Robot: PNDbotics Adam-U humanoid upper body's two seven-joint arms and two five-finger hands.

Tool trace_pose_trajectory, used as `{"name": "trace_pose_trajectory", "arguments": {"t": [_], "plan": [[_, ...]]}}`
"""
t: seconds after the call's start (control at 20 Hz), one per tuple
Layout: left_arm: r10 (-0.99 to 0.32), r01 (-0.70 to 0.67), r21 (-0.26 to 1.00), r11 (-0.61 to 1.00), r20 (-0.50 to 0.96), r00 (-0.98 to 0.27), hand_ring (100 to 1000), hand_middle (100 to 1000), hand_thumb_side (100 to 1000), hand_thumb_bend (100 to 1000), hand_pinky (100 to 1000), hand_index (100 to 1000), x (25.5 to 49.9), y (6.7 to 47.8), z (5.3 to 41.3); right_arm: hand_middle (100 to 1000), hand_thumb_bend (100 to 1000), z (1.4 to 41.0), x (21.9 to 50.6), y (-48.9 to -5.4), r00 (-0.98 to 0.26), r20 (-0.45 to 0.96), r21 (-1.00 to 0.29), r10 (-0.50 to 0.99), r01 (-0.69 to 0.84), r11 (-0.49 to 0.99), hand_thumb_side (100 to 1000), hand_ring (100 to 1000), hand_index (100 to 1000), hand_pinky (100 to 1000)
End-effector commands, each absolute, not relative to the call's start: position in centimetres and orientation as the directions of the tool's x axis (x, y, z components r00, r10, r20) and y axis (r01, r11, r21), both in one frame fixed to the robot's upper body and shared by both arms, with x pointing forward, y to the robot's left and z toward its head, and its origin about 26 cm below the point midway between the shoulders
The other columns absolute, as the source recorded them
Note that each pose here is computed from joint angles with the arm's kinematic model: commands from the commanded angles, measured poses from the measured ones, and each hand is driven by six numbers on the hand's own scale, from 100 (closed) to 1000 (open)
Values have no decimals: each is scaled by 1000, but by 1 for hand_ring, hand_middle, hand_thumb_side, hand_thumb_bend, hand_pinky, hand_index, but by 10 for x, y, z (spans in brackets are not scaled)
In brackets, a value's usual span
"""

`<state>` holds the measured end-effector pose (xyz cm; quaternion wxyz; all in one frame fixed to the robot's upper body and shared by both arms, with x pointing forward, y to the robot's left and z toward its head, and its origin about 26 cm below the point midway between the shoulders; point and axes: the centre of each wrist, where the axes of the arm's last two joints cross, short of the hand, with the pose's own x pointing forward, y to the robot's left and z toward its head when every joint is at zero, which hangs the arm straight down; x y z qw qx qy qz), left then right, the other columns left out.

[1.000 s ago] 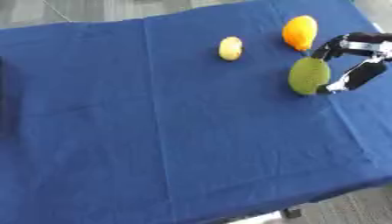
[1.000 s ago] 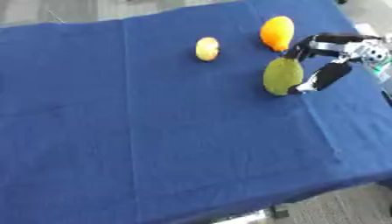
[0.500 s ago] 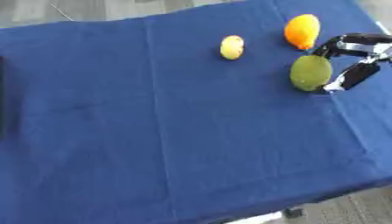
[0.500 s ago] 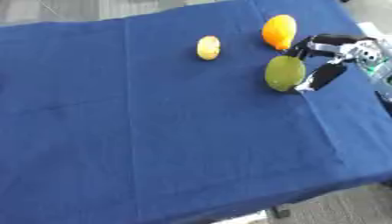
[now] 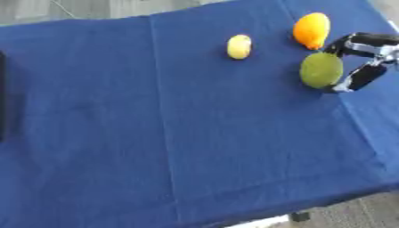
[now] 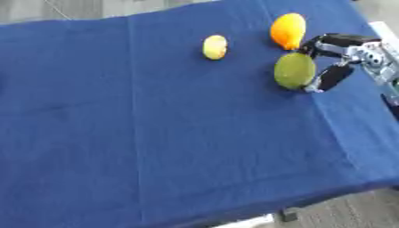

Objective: Pick up the objects with one hand, pass them to the other hand, and then place them into the box on the other side of the table.

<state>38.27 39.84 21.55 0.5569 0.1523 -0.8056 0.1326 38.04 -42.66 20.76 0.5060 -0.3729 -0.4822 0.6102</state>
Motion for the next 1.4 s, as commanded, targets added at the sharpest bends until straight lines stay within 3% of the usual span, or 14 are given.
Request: {"name": "trace_pose_trajectory", "arguments": {"t": [0.05,0.25,0.65,1.4], "plan": [[-120,-394,-38,918,923,-367,860,890,660,678,748,878,379,402,231,663,494,216,381,-429,-206,7,-973,979,-227,-40,177,755,768,825],[-119,-392,-38,919,922,-368,861,891,661,677,748,878,379,401,231,598,449,211,384,-427,-209,35,-979,977,-203,-9,100,725,716,809],[-121,-391,-33,920,924,-364,861,891,662,674,749,878,379,402,230,537,320,209,381,-425,-204,100,-988,974,-138,72,100,698,660,793],[-134,-397,-21,918,924,-359,861,892,665,668,750,879,377,405,231,553,348,237,364,-421,-261,112,-978,959,-197,61,100,703,677,794]]}}
